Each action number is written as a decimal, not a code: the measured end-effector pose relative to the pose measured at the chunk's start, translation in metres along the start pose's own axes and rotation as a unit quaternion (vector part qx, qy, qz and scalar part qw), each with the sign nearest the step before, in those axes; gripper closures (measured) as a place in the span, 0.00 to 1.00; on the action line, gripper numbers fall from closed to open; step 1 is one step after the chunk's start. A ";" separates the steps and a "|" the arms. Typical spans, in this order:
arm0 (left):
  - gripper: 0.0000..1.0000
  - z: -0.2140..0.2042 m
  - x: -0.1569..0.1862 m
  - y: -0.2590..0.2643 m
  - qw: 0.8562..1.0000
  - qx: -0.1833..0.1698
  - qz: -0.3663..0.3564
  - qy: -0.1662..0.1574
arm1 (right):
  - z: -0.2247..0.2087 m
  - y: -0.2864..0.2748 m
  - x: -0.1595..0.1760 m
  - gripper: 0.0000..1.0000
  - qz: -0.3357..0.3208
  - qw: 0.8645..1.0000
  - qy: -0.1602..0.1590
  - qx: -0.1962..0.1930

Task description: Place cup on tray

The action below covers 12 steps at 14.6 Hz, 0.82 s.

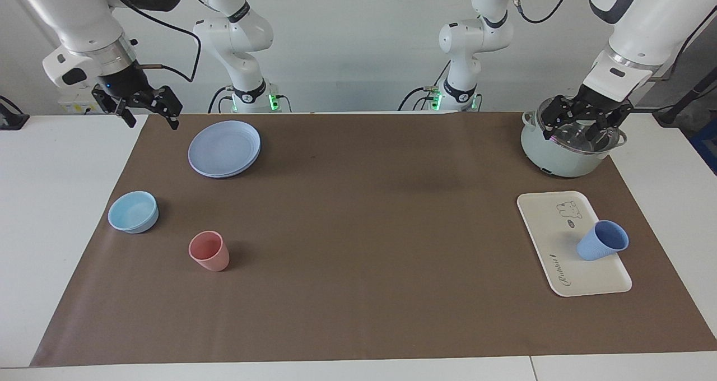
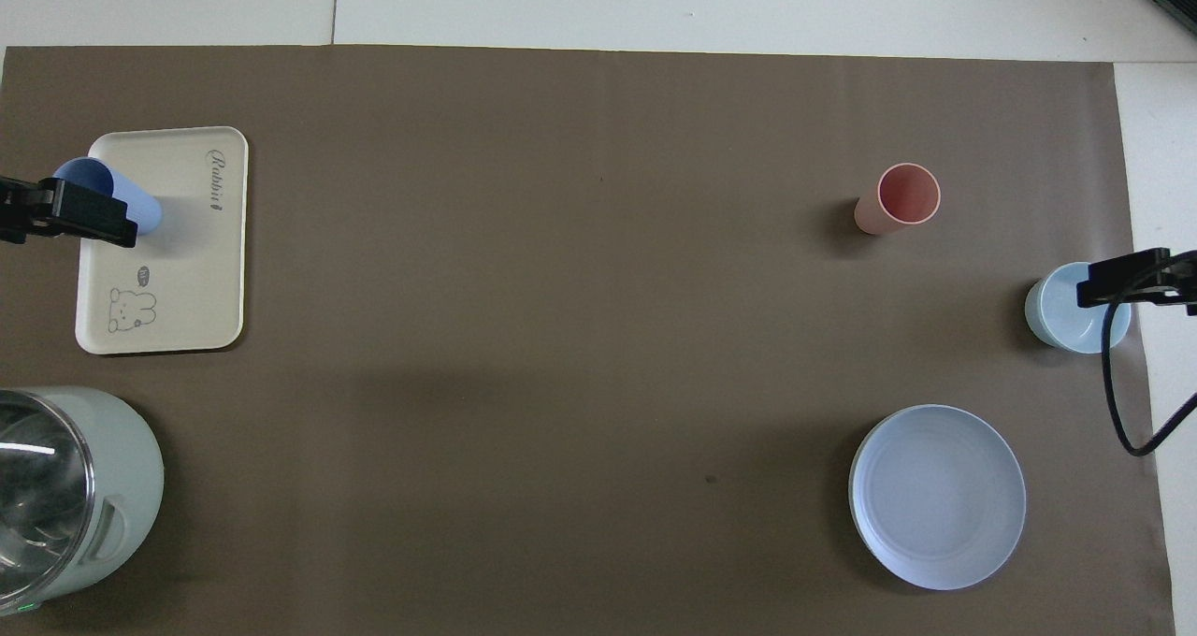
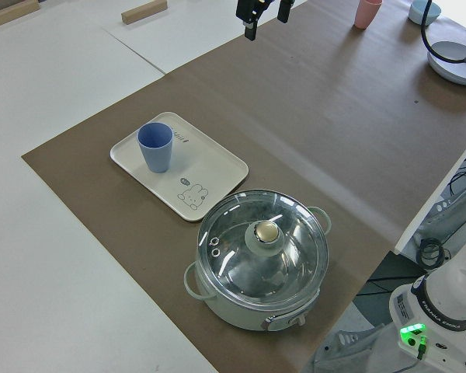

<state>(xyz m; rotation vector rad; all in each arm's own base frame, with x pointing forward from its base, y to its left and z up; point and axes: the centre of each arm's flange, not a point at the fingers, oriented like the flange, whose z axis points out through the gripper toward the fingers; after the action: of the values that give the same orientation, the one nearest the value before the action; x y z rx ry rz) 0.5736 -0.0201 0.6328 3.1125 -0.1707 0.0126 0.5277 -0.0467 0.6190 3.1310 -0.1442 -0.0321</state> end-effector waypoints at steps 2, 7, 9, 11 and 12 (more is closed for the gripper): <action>0.00 -0.002 -0.001 0.000 1.000 0.000 0.001 0.002 | -0.001 -0.003 0.000 0.00 -0.003 1.000 0.001 0.000; 0.00 -0.009 0.003 0.000 1.000 0.003 0.003 0.029 | -0.001 -0.009 0.000 0.00 -0.009 1.000 0.001 0.000; 0.00 -0.009 0.003 -0.001 1.000 0.003 0.002 0.031 | -0.001 -0.014 0.000 0.00 -0.013 1.000 0.001 0.000; 0.00 -0.009 0.003 -0.002 1.000 0.003 0.001 0.031 | -0.003 -0.023 -0.002 0.00 -0.018 1.000 0.000 0.000; 0.00 -0.009 0.003 -0.002 1.000 0.003 0.000 0.030 | -0.006 -0.028 -0.003 0.00 -0.010 1.000 -0.003 -0.001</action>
<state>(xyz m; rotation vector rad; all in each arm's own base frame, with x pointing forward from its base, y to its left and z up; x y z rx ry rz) 0.5768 -0.0178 0.6413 3.1135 -0.1704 0.1072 0.5269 -0.0183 0.6246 3.1307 -0.1120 -0.0421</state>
